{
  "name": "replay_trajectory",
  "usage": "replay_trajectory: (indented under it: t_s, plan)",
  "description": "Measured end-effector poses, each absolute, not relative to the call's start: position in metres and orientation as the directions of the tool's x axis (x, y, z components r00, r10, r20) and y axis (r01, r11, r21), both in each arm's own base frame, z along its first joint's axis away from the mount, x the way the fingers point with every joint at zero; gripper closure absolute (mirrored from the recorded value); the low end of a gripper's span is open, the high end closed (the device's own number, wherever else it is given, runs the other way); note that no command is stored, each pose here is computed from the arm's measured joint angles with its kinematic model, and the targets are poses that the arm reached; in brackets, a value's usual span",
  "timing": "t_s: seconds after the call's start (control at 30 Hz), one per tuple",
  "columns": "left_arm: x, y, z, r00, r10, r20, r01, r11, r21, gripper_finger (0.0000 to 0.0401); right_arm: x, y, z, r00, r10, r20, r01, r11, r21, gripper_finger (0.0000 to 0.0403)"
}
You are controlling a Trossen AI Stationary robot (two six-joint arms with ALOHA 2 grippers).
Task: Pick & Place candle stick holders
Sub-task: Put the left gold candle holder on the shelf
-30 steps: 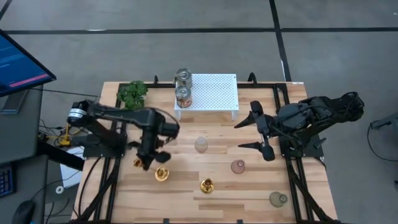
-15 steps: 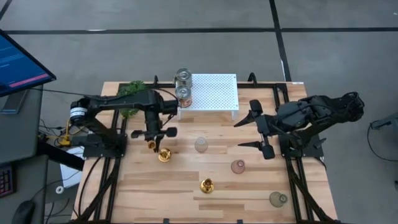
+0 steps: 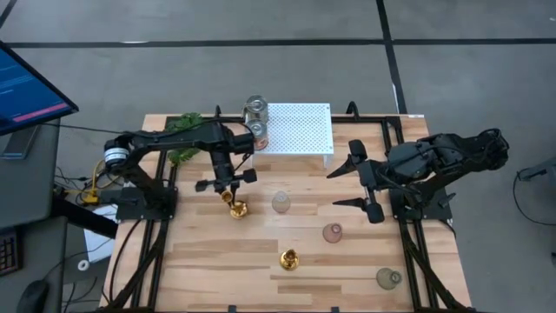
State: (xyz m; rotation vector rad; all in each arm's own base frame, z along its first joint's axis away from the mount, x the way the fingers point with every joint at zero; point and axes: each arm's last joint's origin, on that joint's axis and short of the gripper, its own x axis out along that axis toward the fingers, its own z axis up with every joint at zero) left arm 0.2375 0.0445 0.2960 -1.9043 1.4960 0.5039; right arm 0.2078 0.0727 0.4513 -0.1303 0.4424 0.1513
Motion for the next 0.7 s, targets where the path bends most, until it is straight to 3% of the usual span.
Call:
replay_trajectory:
  t_s: [0.7]
  plan:
    - [0.2419,0.0453,0.2954,0.295,-0.71,-0.639,-0.949,-0.137,-0.285,0.0372,0.2095,0.0684,0.4518,0.898,0.099,-0.43,-0.156,0.983,-0.098,0.0107]
